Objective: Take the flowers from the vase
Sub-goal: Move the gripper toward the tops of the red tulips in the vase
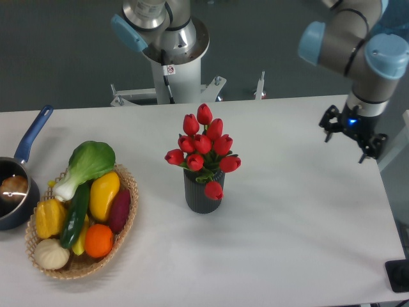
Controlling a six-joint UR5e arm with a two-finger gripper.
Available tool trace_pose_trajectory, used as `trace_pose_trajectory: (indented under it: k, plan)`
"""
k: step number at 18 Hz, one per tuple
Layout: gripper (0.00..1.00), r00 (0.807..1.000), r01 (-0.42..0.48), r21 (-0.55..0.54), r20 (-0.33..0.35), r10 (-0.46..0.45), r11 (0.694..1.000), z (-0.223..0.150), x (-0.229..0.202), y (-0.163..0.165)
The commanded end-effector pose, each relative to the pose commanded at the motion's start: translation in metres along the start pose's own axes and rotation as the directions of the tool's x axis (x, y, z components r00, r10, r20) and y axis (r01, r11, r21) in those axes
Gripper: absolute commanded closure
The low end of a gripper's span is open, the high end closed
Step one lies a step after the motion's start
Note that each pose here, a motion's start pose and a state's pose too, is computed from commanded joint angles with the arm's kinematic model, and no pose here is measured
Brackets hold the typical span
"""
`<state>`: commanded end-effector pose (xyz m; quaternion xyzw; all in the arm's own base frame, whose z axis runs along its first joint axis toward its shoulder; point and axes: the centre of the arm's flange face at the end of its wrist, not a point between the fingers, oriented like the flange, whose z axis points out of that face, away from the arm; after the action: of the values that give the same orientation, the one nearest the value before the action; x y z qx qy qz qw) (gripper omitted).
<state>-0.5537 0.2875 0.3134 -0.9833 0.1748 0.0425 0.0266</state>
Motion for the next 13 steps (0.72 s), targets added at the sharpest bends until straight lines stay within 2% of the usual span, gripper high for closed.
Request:
trace_pose_trajectory:
  k: [7, 10, 13]
  plan:
    - [0.0, 1.0, 0.007, -0.012, -0.023, -0.007, 1.0, 0.009, 0.009, 0.001]
    - [0.0, 0.998, 0.049, 0.037, -0.053, -0.047, 0.998, 0.025, 0.024, 0.01]
    - [0.0, 0.998, 0.054, 0.052, 0.013, -0.055, 0.997, -0.02, 0.045, 0.002]
